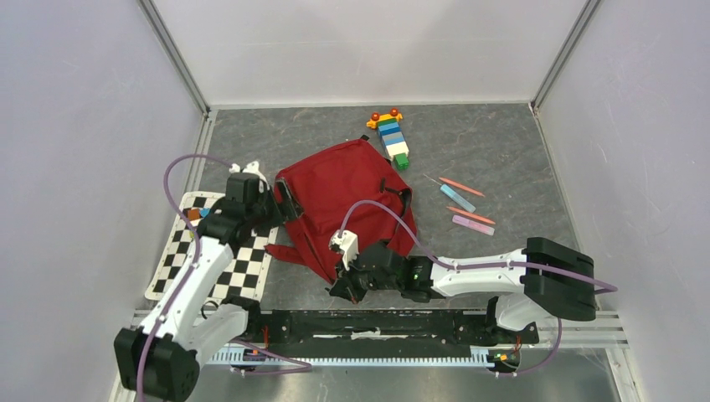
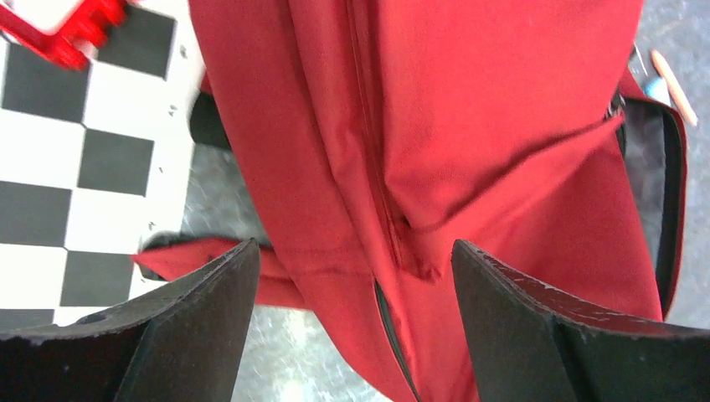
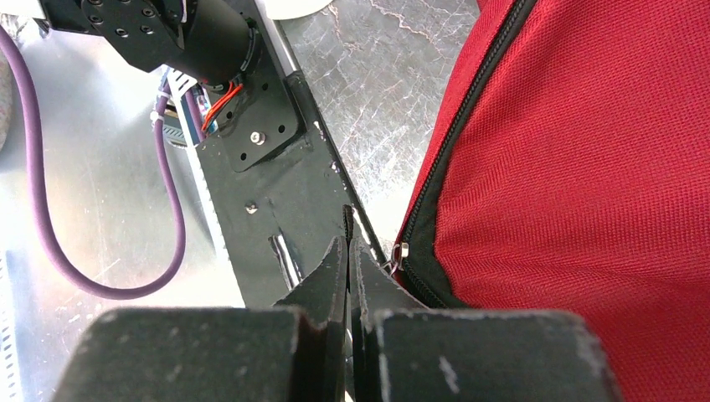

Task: Pack the student bag
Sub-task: Zip the student bag at the center of the board.

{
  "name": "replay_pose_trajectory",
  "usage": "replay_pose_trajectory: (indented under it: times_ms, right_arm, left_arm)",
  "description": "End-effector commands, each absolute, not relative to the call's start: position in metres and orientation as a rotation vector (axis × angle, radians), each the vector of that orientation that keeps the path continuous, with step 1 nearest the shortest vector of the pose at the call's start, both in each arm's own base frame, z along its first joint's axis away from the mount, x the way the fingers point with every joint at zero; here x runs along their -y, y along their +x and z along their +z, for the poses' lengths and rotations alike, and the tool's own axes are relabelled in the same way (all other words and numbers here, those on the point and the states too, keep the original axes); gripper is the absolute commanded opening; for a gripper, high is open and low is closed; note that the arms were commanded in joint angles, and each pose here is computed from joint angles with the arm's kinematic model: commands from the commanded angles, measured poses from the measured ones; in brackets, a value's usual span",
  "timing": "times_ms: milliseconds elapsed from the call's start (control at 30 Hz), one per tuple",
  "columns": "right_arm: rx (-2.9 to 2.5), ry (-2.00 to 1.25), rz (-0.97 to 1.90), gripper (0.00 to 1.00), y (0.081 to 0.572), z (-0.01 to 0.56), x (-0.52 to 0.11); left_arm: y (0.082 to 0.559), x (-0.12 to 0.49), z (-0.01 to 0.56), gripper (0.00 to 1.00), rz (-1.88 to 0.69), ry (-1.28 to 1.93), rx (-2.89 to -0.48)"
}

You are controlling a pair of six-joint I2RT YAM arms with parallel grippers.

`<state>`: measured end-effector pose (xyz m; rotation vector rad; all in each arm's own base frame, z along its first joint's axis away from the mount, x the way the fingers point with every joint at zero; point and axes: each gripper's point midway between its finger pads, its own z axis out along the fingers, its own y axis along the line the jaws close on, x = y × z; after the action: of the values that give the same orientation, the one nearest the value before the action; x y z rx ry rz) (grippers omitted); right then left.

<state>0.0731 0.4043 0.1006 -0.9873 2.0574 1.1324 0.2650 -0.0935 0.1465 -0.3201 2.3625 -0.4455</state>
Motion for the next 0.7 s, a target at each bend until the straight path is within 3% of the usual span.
replay_pose_trajectory:
  times_ms: [0,333,667]
  right_arm:
    - [-1.990,-1.021,1.216,0.00,0.063,0.118,-0.421]
    - [-1.993,-1.009,1.213,0.00,0.064,0.118,-0.421]
    - [-1.997,-0.997,1.191,0.00,0.066,0.119,-0.413]
  left_arm:
    - [0.229,0.122,0.137,0.89,-0.645,-0.386,-2.411]
    - [0.202,0.173,0.113,0.89,-0.660,-0.273,-2.484]
    - [0.204,0.173,0.101,0.54,-0.712,-0.353,-2.409]
